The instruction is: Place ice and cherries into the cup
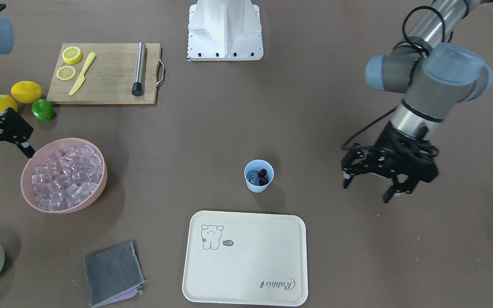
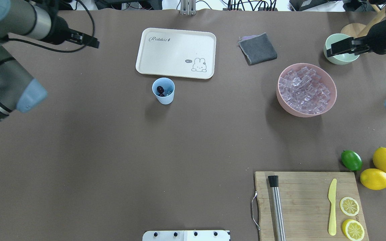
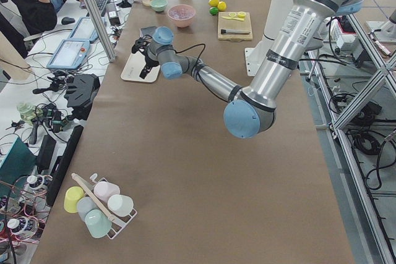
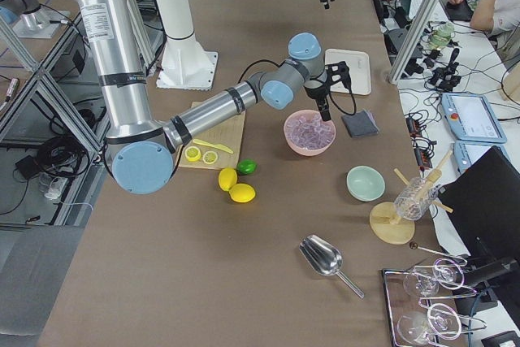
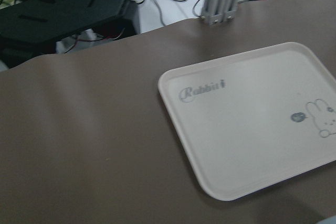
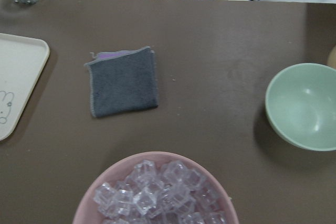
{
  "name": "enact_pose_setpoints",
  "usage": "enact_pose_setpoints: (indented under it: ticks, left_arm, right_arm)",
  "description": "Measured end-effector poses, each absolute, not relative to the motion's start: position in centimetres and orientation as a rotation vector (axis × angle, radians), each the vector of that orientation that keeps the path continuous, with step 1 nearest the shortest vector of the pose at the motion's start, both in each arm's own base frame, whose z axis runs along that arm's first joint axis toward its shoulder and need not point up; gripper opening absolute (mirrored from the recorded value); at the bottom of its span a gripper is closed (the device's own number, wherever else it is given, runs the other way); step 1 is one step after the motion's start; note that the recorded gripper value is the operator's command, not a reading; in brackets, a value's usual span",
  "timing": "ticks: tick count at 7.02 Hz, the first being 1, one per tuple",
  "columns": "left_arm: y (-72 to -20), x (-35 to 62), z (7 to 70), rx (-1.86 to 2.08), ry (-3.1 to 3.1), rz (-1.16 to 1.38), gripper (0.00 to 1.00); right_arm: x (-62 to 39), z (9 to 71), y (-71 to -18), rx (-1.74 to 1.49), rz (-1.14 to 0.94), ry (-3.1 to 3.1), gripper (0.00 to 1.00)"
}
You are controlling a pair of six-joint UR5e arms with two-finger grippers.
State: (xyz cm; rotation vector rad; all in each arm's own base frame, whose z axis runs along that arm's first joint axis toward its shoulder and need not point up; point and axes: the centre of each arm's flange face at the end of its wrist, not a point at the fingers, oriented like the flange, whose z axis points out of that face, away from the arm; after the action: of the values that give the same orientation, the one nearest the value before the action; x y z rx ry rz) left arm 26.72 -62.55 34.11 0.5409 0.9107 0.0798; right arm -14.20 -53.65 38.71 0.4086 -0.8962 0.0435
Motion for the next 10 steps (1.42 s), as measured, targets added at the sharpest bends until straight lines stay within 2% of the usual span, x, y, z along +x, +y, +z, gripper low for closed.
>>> enact_pose_setpoints:
  ticks: [2, 5, 7, 10]
  left_arm:
    - [-64.6, 18.1, 40.5, 0.394, 0.815, -0.071, 0.98]
    - [-63.7, 9.2, 50.4, 0.259, 0.765, -0.228, 0.98]
    - [-62.6, 7.1, 53.7, 0.219, 0.747, -0.263, 0.98]
    - [-62.3, 3.7, 55.2, 0.152, 0.768, -0.324, 0.98]
  right_arm:
    - [-9.1, 44.6, -52.2, 0.372, 0.06, -0.833, 1.0]
    - [-6.2, 52.1, -49.2, 0.28, 0.098, -0.734, 1.0]
    - [-5.3, 55.1, -48.8, 0.226, 0.123, -0.713, 1.0]
    - [-4.7, 56.9, -52.0, 0.208, 0.077, -0.704, 1.0]
